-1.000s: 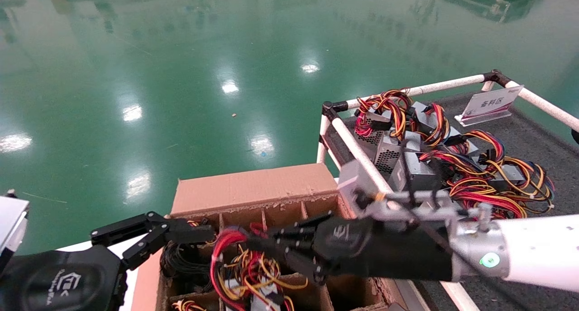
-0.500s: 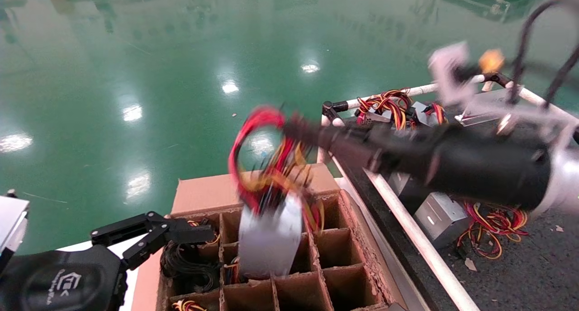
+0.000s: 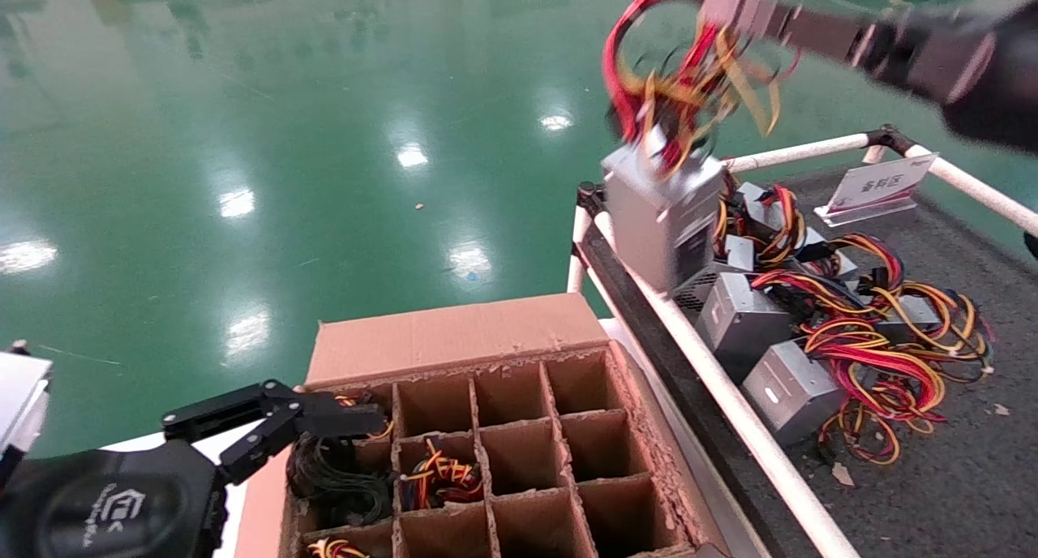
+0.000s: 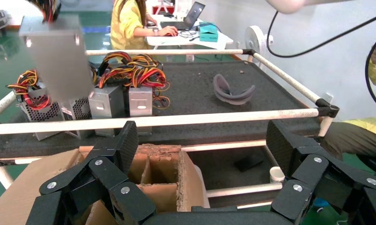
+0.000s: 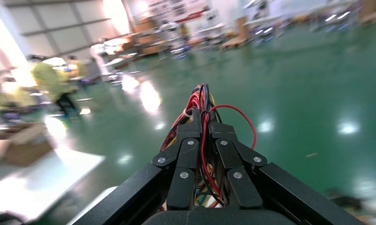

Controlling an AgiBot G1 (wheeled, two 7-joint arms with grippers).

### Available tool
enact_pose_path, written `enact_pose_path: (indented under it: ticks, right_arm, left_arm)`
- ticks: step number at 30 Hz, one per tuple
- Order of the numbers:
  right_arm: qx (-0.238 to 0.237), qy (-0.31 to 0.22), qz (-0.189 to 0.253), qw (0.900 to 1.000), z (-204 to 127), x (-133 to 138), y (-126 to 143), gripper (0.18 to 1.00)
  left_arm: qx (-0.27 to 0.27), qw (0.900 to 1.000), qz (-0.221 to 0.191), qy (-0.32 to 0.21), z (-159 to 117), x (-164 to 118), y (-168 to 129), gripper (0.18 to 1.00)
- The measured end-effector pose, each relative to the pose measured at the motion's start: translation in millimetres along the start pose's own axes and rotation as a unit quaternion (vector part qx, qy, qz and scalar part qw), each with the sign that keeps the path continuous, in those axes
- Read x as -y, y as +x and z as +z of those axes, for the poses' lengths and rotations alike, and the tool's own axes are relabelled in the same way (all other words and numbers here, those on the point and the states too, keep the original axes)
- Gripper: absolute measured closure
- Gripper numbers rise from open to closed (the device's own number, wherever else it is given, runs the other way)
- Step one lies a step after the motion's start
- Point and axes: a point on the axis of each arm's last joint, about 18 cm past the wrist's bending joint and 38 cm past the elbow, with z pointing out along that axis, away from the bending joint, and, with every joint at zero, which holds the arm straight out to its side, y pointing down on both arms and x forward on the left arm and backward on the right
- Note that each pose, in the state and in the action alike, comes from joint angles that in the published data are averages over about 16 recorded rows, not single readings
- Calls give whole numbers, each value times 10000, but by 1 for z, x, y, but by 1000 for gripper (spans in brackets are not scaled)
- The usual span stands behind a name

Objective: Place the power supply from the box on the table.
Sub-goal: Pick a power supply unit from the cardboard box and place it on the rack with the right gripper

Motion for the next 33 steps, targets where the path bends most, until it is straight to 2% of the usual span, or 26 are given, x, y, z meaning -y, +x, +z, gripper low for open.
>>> enact_pose_path:
  ticks: [8, 15, 19, 24, 29, 33]
  right_arm:
    - [-858, 392, -271, 9952, -8, 32, 48, 983]
    - [-1752, 710, -341, 9814, -18, 47, 89, 984]
    - [-2354, 849, -326, 9676, -27, 52, 113, 984]
    - [-3104, 941, -273, 9455, -40, 51, 139, 984]
    - [-3753, 942, -208, 9219, -53, 44, 160, 985]
    - [-4122, 872, -172, 9067, -62, 34, 172, 985]
  left_arm:
    - [0, 10000, 0, 0, 0, 0, 0, 184]
    - [0, 10000, 0, 0, 0, 0, 0, 184]
    - [0, 10000, 0, 0, 0, 0, 0, 184]
    - [0, 10000, 0, 0, 0, 0, 0, 184]
    - [0, 10000, 0, 0, 0, 0, 0, 184]
    - [0, 10000, 0, 0, 0, 0, 0, 184]
